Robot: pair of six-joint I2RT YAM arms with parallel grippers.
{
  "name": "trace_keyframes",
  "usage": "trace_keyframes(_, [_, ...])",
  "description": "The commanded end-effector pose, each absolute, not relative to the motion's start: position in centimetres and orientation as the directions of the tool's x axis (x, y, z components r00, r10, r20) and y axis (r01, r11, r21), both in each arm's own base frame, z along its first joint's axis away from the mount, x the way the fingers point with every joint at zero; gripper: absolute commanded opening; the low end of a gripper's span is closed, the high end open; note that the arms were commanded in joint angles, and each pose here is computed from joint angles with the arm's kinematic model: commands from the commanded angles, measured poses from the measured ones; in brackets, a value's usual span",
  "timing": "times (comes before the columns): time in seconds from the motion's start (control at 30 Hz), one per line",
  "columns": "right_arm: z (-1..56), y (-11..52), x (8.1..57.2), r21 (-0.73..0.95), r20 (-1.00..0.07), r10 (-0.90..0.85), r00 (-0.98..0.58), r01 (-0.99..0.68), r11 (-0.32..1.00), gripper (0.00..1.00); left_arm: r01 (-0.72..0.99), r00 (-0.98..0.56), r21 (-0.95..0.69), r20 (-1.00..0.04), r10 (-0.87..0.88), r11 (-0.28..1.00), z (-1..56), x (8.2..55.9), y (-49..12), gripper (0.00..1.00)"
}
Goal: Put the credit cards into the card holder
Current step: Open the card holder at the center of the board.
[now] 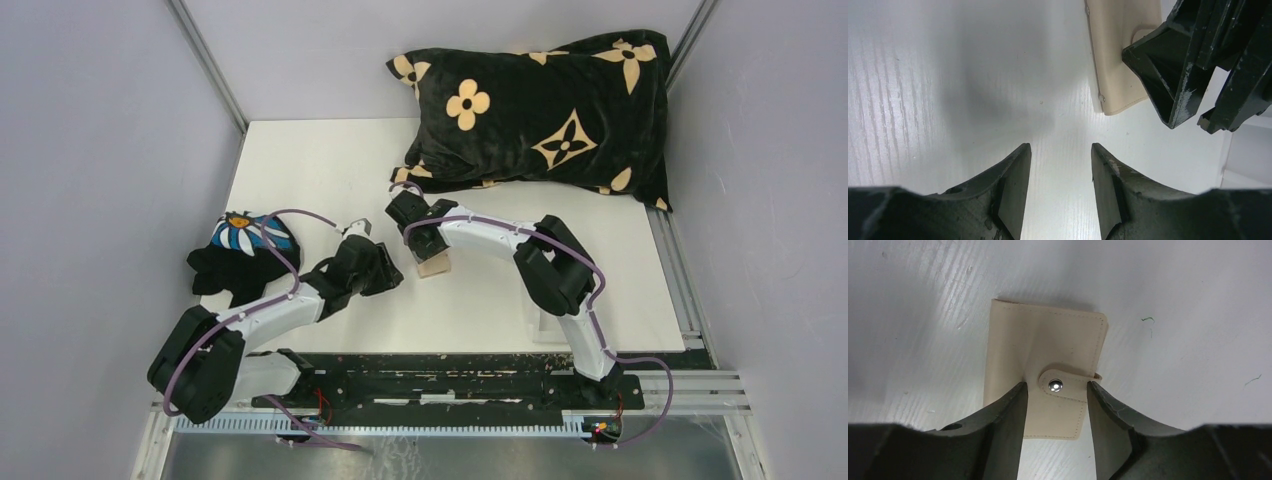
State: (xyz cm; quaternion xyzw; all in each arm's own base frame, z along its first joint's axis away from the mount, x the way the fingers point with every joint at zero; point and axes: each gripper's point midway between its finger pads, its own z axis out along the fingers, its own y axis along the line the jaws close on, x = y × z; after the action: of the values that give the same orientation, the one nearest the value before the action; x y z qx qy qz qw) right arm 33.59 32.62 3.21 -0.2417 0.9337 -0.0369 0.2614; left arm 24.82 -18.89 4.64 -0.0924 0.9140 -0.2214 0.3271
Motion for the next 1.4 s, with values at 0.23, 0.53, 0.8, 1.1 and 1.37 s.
trace_keyframes(0.23, [1.7,31.8,34.0,-0.157,-0.449,-0.450,-0.772,-0.428,0.890,0.44,0.053,-0.712,-0.440,-0.646,-0.275,0.897,7.4,29.6,-21.0,0.68])
trace_keyframes(0.53, [2.1,31.5,34.1,-0.101,-0.439,-0.432,-0.788,-0.434,0.895,0.30,0.062,-0.721,-0.406,-0.650,-0.240,0.912,6.0,31.5,-22.0,0.70])
trace_keyframes(0.8, [2.4,31.1,34.1,-0.085,-0.431,-0.428,-0.795,-0.436,0.896,0.24,0.051,-0.741,-0.384,-0.633,-0.223,0.922,4.1,32.7,-22.8,0.71])
trace_keyframes(1.1, [2.9,31.1,34.2,-0.057,-0.426,-0.415,-0.804,-0.434,0.899,0.18,-0.030,-0.793,-0.312,-0.570,-0.213,0.950,0.9,32.5,-22.2,0.66])
trace_keyframes(1.37, [3.1,31.2,34.4,0.002,-0.429,-0.366,-0.826,-0.406,0.914,0.14,-0.062,-0.840,-0.250,-0.510,-0.186,0.966,-1.7,30.9,-21.7,0.58])
